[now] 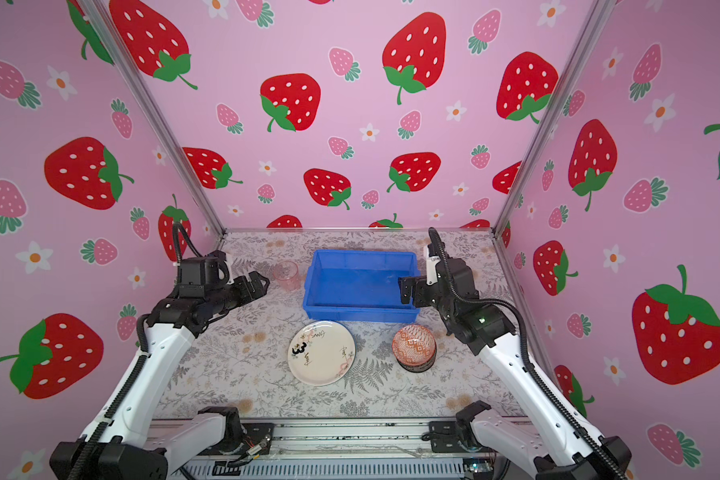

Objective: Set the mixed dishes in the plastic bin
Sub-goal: 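Move the left gripper toward the plate stack while the right gripper reaches over it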

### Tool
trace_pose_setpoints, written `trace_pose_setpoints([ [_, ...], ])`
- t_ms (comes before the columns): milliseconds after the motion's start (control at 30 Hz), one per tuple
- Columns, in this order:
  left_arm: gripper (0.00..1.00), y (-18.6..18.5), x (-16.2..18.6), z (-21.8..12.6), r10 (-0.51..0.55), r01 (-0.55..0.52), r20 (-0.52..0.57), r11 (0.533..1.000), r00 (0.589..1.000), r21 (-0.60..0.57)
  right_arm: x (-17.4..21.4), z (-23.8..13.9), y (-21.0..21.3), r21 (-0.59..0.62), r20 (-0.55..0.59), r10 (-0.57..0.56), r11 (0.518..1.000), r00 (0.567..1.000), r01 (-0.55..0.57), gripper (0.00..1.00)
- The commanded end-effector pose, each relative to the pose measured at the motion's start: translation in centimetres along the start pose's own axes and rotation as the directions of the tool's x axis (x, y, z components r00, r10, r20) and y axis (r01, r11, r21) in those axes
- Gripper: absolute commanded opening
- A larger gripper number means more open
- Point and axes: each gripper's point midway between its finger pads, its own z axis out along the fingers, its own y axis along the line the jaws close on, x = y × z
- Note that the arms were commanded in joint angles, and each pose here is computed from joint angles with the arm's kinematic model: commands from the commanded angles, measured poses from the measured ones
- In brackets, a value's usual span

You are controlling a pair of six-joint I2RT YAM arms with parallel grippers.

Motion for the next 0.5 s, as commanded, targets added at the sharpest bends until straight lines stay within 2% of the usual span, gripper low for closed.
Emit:
trace_pose_setpoints([
  [0, 0.99, -0.8, -0.1, -0.9, -0.031, 0.031, -0.008, 0.999, 0.999, 0.03, 0.8, -0.1, 1.6, 0.052, -0.028, -0.046, 0.998, 0.999, 0.047, 0.99],
  [100, 0.99, -0.4, 1.0, -0.8, -0.044, 0.045, -0.036, 0.999, 0.998, 0.02, 1.8, 0.8, 4.1, 0.039, -0.069, -0.112, 0.993, 0.991, 0.115, 0.99],
  [200, 0.99, 0.1, 2.4, -1.1, -0.067, 0.068, -0.066, 0.998, 0.996, 0.008, 2.6, 1.9, 7.0, -0.027, -0.1, -0.15, 0.989, 0.984, 0.148, 0.99],
  [333, 0.99, 0.8, 4.8, -1.5, -0.112, 0.112, -0.115, 0.994, 0.987, -0.004, 3.9, 3.2, 9.8, -0.118, -0.146, -0.148, 0.984, 0.978, 0.131, 0.99],
  [467, 0.99, 1.4, 7.1, -2.0, -0.146, 0.146, -0.156, 0.989, 0.977, -0.013, 6.5, 4.2, 11.3, -0.151, -0.188, -0.129, 0.983, 0.974, 0.101, 0.99],
])
